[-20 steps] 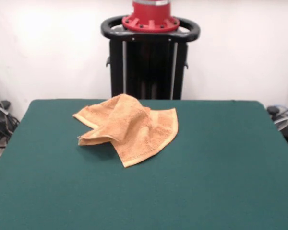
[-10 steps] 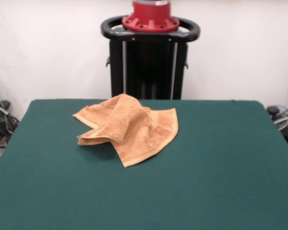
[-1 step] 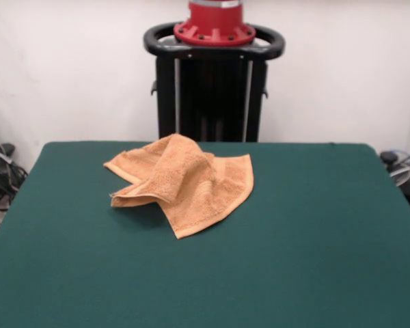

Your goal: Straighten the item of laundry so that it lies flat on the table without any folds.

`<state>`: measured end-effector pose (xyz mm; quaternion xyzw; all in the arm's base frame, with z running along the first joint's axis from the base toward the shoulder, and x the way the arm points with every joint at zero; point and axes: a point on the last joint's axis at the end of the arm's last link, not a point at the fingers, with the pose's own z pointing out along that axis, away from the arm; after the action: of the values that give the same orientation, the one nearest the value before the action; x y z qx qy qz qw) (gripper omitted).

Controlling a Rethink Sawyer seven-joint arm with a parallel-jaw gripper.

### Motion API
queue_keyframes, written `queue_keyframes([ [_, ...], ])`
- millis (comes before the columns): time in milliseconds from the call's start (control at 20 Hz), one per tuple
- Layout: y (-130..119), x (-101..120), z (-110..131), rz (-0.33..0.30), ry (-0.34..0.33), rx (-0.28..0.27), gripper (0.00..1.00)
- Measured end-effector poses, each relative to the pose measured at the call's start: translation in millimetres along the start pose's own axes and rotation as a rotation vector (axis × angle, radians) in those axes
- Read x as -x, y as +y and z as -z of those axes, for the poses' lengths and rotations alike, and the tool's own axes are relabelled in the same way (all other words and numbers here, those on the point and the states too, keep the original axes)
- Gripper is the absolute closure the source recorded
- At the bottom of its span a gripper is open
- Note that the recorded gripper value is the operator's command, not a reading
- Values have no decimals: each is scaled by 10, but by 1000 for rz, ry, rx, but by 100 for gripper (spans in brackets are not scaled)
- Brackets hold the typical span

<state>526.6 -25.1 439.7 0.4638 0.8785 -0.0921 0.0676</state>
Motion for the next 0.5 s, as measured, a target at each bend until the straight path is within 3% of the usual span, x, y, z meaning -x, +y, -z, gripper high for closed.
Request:
queue_keyframes([
  [300, 94, 99, -229, 4, -54, 17, 0],
  [500, 217, 226, -513, 14, -156, 58, 0],
])
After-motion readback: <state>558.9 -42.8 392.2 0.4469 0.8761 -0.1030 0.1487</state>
